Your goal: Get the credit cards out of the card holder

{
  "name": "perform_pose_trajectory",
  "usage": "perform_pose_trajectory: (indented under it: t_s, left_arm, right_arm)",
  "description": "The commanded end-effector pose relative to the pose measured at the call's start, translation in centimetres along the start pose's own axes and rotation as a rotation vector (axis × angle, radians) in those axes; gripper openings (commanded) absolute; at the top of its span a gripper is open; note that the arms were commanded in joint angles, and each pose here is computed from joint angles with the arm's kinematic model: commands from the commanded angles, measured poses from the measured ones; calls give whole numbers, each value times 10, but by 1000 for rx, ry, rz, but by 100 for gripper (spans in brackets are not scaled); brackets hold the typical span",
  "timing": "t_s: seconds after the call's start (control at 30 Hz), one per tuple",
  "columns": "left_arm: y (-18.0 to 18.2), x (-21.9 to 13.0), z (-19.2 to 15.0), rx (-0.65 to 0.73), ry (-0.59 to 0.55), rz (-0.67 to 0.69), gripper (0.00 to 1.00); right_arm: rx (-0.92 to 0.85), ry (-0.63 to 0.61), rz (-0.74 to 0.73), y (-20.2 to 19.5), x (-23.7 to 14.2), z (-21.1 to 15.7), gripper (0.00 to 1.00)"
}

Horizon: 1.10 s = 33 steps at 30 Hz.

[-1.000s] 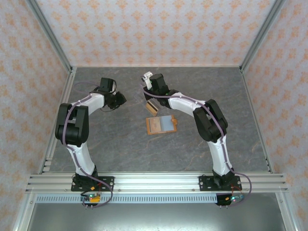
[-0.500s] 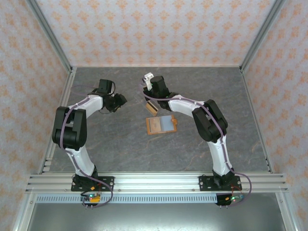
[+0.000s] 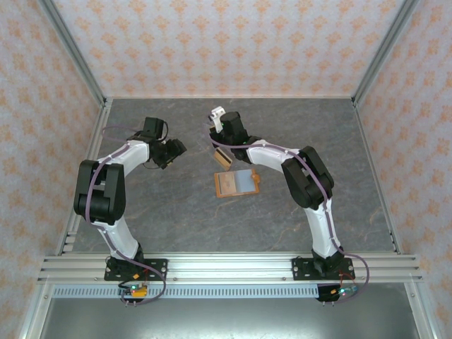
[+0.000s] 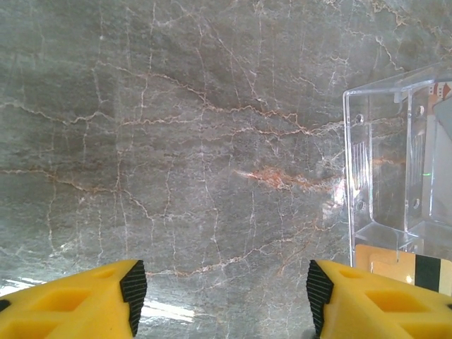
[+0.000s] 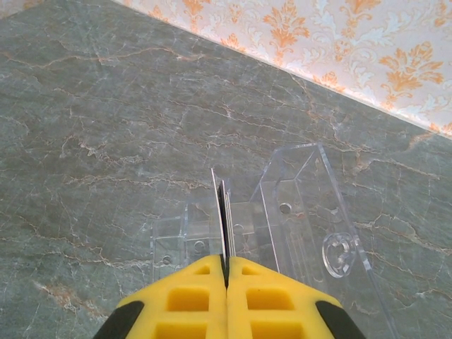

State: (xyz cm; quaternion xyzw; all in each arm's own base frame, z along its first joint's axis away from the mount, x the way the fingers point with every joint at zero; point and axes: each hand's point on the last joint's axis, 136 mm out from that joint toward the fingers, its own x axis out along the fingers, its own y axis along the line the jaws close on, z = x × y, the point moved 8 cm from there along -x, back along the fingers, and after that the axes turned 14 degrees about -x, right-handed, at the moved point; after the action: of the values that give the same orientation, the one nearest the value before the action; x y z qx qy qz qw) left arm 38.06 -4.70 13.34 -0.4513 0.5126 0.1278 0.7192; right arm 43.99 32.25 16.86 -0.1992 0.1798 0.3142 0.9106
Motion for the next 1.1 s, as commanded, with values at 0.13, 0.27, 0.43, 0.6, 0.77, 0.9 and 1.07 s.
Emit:
perform_pose_trajectory:
  t_s: [0.13, 0.27, 0.43, 0.6, 0.77, 0.9, 1.07]
  left_arm:
    - [3, -20, 1, -6, -47, 22, 72]
    - [3, -21, 0, -7, -46, 22, 74]
    - [2, -23, 0, -3, -50, 20, 75]
    - [2, -24, 0, -2, -49, 21, 76]
    - [2, -28, 0, 5, -58, 21, 77]
    - [3, -31, -1, 9, -59, 26, 79]
    - [5, -32, -7, 24, -50, 29, 82]
  right_arm:
    - [-22, -26, -16, 1, 2, 2, 10]
    - [-31, -14, -10, 3, 3, -1, 14]
    - [-31, -2, 11, 5, 4, -2, 18]
    - [-10, 1, 23, 4, -1, 4, 22]
    - [77, 1, 30, -4, -25, 32, 30]
    - [162, 18, 69, -6, -52, 48, 40]
    - [282, 65, 94, -7, -90, 53, 51]
